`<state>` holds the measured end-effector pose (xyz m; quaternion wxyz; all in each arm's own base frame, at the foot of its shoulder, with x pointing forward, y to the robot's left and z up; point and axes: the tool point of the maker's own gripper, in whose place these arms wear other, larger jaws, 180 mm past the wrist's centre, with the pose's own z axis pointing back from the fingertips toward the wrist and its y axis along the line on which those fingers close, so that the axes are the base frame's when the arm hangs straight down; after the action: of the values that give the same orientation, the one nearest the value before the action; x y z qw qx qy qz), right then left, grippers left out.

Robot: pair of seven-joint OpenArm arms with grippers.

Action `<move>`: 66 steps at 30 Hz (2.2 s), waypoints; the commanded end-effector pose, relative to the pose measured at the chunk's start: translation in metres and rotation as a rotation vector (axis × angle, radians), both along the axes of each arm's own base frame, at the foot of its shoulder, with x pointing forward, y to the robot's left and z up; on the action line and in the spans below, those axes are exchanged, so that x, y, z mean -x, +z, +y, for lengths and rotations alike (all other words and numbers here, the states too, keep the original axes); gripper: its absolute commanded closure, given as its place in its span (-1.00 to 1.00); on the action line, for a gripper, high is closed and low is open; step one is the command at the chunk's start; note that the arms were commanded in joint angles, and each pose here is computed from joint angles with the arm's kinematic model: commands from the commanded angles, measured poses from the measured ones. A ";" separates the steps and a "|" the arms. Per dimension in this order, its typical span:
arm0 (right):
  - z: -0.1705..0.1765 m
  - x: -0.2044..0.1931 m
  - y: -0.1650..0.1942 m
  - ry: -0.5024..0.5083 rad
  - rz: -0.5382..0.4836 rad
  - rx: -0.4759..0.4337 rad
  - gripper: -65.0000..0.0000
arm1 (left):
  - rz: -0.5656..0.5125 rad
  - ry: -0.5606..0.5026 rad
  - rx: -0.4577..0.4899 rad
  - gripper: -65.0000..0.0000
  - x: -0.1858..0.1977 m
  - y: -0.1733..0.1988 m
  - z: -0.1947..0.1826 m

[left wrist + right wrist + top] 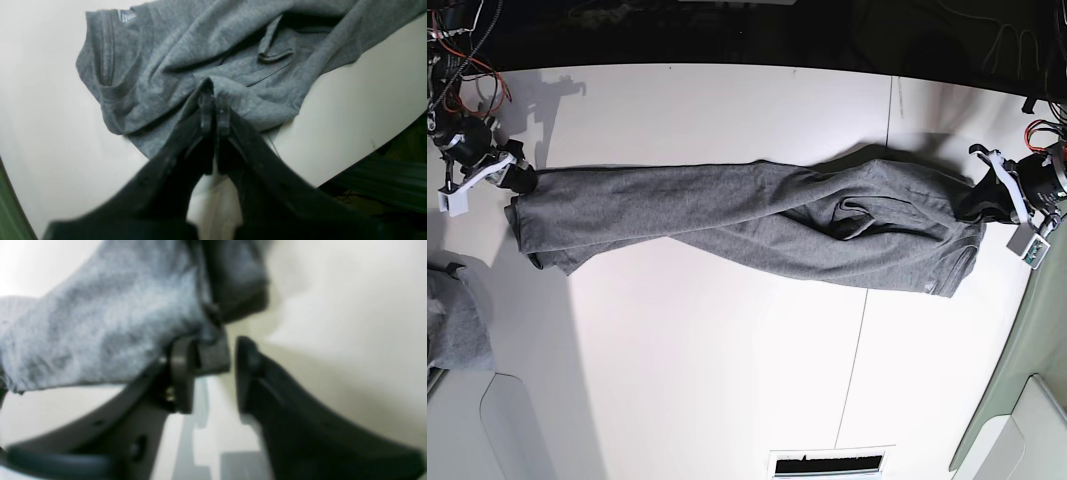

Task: Layout the t-shirt on the table in an organized manner, then fold the t-shirt properly
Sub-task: 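Lift the shirt with both grippers and lay it down stretched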

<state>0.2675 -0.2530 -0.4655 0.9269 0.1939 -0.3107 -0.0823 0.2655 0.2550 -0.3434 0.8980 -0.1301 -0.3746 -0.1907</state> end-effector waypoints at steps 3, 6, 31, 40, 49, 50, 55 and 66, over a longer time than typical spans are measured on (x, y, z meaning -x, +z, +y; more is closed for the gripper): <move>-0.001 -0.013 0.009 0.021 -0.014 0.015 1.00 | -0.043 -0.011 -0.002 1.00 -0.007 0.013 0.003; 0.006 -0.007 0.015 0.072 0.022 0.006 1.00 | -0.034 -0.014 -0.015 1.00 -0.006 0.013 0.005; -0.080 0.074 0.147 0.032 -0.136 0.225 1.00 | -0.108 -0.191 -0.003 1.00 0.035 0.090 -0.031; -0.064 0.071 0.107 0.105 -0.023 0.237 1.00 | 0.047 -0.180 -0.016 1.00 0.048 0.010 -0.029; -0.068 0.065 0.103 0.043 -0.075 0.218 0.44 | 0.155 -0.189 0.062 0.76 0.069 -0.010 -0.050; -0.068 0.058 0.108 0.038 -0.101 0.218 0.44 | 0.165 -0.190 0.075 0.66 0.071 -0.010 -0.052; -0.068 0.017 0.136 0.019 -0.232 0.219 0.44 | 0.190 -0.189 0.130 0.43 0.078 -0.009 -0.059; 0.001 -0.066 0.146 0.184 -0.337 0.125 0.44 | 0.070 -0.181 0.124 0.38 0.060 0.020 -0.057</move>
<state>0.3245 -0.2468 -0.3366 0.8883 0.1775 -0.4203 0.0529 0.2004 0.1982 -0.3338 0.8877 -0.2238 -0.3252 -0.2369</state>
